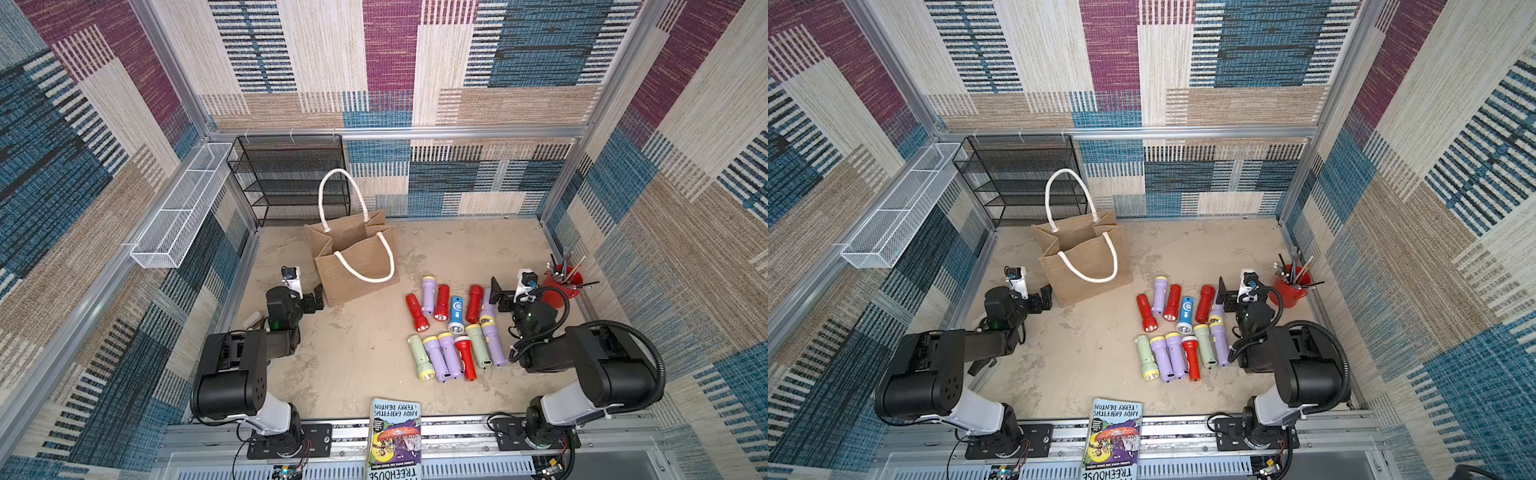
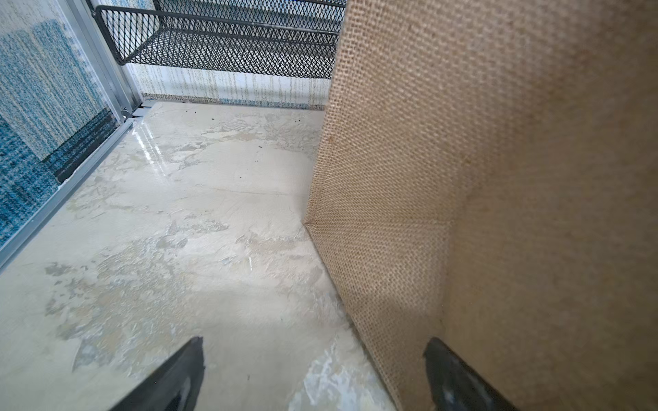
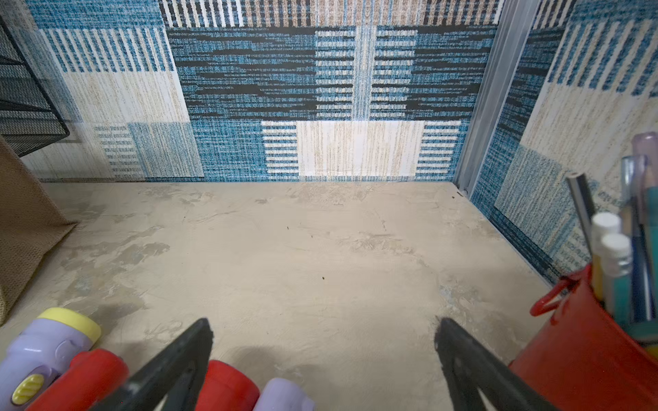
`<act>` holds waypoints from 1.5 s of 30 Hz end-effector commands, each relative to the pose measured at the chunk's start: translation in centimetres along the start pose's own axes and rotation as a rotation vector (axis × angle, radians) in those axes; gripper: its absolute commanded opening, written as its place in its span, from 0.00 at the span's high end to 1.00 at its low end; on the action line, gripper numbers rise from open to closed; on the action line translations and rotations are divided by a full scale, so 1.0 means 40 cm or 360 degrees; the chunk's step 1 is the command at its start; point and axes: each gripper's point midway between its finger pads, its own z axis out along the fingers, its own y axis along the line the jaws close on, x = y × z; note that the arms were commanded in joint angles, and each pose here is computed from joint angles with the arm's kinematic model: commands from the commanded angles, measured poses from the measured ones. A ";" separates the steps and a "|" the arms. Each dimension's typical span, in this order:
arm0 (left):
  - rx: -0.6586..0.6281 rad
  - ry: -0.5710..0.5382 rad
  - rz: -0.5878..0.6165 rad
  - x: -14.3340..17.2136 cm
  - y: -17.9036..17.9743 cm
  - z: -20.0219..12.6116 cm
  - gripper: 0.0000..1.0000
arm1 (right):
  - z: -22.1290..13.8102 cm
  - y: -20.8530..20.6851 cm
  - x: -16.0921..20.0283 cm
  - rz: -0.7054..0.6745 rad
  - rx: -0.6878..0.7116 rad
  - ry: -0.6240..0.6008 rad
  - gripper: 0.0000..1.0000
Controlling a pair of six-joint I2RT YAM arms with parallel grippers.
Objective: Put the flashlights into the tote bags
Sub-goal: Move the canvas bag to the center of the board.
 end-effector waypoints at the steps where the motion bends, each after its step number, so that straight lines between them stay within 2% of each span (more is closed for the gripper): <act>1: 0.0005 -0.0015 0.0031 -0.008 -0.001 0.001 0.01 | 0.001 0.003 -0.014 0.0010 -0.0010 -0.0034 0.01; 33: 0.0006 -0.0012 0.0031 -0.006 -0.001 0.002 0.01 | 0.001 0.004 -0.013 0.0010 -0.0012 -0.0032 0.01; 40: 0.0007 -0.0015 0.0031 -0.007 -0.001 0.001 0.05 | 0.001 0.002 -0.015 0.0011 -0.0008 -0.0035 0.01; 43: 0.0005 -0.0021 0.0031 -0.009 -0.001 -0.001 0.06 | 0.004 -0.008 -0.024 0.0027 0.0032 -0.0040 0.01; 45: -0.0031 -0.0031 0.0018 -0.023 0.008 -0.008 0.06 | 0.030 -0.035 -0.037 0.0066 0.0134 0.0056 0.01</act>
